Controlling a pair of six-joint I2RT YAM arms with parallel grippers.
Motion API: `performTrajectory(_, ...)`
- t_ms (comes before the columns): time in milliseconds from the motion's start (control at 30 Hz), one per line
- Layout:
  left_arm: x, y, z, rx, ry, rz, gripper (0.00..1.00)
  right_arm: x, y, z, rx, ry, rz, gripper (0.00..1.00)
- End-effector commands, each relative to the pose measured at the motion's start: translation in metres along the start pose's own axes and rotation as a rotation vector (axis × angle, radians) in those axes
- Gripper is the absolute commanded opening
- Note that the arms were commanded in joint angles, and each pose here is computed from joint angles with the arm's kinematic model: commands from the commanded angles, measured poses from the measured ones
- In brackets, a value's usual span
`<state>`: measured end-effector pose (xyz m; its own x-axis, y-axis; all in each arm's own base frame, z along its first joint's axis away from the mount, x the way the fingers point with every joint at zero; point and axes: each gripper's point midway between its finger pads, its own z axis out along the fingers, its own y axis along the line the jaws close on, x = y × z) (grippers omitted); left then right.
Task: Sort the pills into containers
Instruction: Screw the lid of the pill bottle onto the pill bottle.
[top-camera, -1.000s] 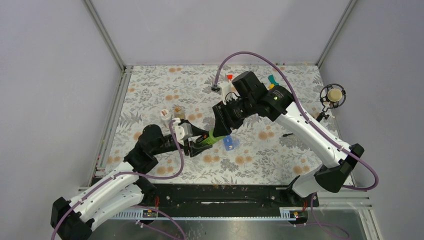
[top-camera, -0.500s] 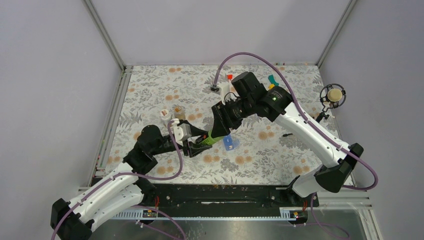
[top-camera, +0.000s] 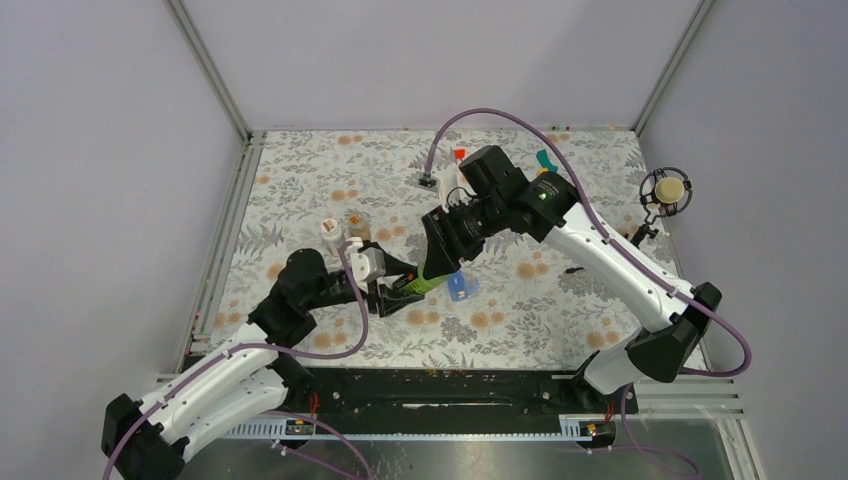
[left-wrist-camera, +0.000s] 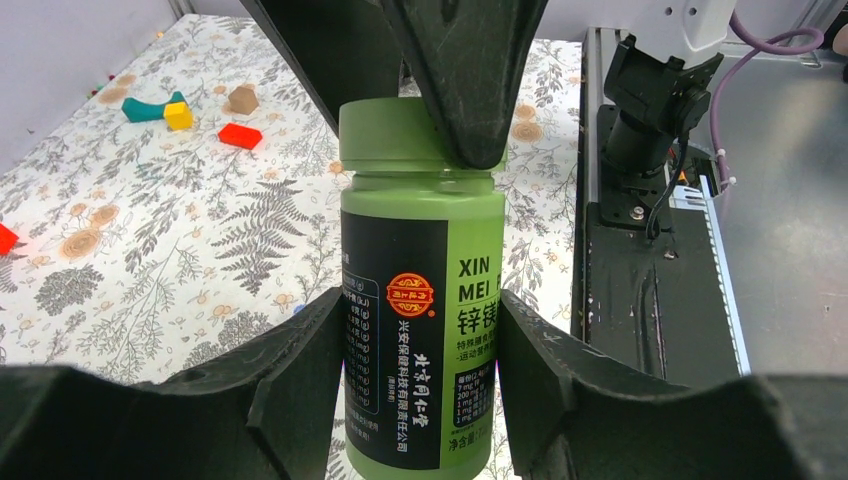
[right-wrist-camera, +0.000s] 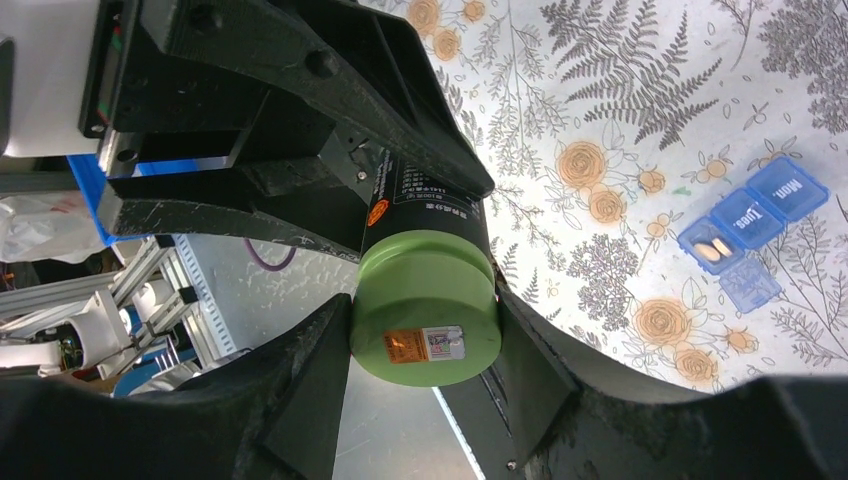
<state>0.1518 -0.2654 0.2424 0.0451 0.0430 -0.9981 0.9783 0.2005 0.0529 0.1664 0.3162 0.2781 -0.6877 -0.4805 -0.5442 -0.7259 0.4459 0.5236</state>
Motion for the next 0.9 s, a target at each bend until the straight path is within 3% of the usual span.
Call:
performTrajectory(0, -0.053, 0.0, 0.005, 0.037, -0.143, 0.139, 0.0, 0.0, -0.014, 0.012, 0.048, 0.008, 0.056, 0.37)
performTrajectory(500, -0.05, 0.004, 0.006, 0.017, -0.16, 0.154, 0.0, -0.023, -0.026, 0.02, 0.122, -0.194, 0.312, 0.41)
performTrajectory(867, -0.045, 0.006, 0.005, -0.002, -0.159, 0.151, 0.0, -0.039, -0.04, 0.011, 0.196, -0.341, 0.387, 0.48)
